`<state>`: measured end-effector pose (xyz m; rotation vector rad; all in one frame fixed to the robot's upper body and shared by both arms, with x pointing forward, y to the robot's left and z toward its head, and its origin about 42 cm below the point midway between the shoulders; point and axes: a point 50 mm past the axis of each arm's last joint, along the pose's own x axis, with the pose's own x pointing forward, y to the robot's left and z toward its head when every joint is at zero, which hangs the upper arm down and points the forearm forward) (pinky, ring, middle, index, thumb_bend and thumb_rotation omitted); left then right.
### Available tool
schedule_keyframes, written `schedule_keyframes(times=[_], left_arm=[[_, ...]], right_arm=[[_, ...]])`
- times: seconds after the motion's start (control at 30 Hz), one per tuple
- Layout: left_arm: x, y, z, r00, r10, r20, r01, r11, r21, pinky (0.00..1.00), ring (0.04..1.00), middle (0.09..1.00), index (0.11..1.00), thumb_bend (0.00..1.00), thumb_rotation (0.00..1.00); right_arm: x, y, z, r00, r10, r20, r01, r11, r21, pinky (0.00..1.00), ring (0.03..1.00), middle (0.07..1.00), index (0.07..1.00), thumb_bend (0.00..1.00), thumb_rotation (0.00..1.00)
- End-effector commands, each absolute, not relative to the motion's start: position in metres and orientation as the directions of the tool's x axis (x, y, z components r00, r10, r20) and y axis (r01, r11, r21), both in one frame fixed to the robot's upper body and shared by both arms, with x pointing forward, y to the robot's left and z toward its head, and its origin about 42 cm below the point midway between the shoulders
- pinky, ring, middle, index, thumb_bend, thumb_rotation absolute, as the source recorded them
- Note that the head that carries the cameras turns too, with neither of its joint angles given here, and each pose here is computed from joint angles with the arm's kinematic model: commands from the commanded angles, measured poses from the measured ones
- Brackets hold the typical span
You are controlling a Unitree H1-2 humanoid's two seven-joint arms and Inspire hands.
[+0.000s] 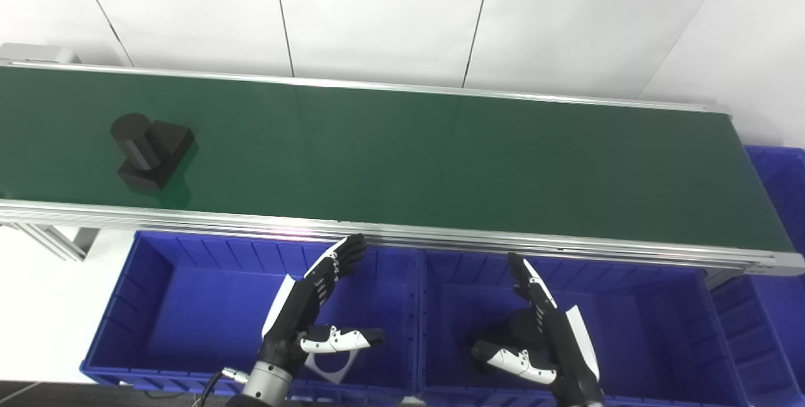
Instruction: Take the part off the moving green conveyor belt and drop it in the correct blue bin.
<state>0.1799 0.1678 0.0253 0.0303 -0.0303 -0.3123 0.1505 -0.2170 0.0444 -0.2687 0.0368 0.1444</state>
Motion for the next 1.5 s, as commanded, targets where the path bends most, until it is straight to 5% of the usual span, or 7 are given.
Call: schedule_keyframes(times=[0.0, 0.73, 1.27, 1.47], left_arm=[[0.186, 0.164, 0.035, 0.947, -0.308, 0.094, 0.305, 0.951, 0.041, 0.87, 0.879, 0.884, 0.877, 0.85, 0.24], [0.191, 0.146, 0.024, 0.945, -0.320, 0.061, 0.318, 0.947, 0.053, 0.85, 0.872, 0.876, 0.881, 0.90, 0.29], [0.195, 0.126, 0.011, 0.936, -0.351, 0.021, 0.349, 0.934, 0.074, 0.89, 0.887, 0.885, 0.873, 0.91, 0.32], [0.194, 0.128, 0.009, 0.936, -0.351, 0.014, 0.348, 0.933, 0.086, 0.89, 0.891, 0.886, 0.877, 0.90, 0.32]], right_arm=[[0.155, -0.217, 0.055, 0.989, 0.147, 0.035, -0.133, 0.957, -0.259, 0.90, 0.947, 0.946, 0.943, 0.94, 0.49], [0.186, -0.237, 0.094, 0.962, 0.150, 0.227, -0.101, 0.972, -0.214, 0.92, 0.918, 0.940, 0.938, 0.94, 0.49], [0.205, -0.234, 0.105, 0.951, 0.174, 0.256, -0.123, 0.972, -0.201, 0.96, 0.927, 0.921, 0.939, 0.95, 0.46], [0.214, -0.232, 0.113, 0.938, 0.190, 0.291, -0.108, 0.955, -0.278, 0.87, 0.887, 0.911, 0.918, 0.94, 0.50]])
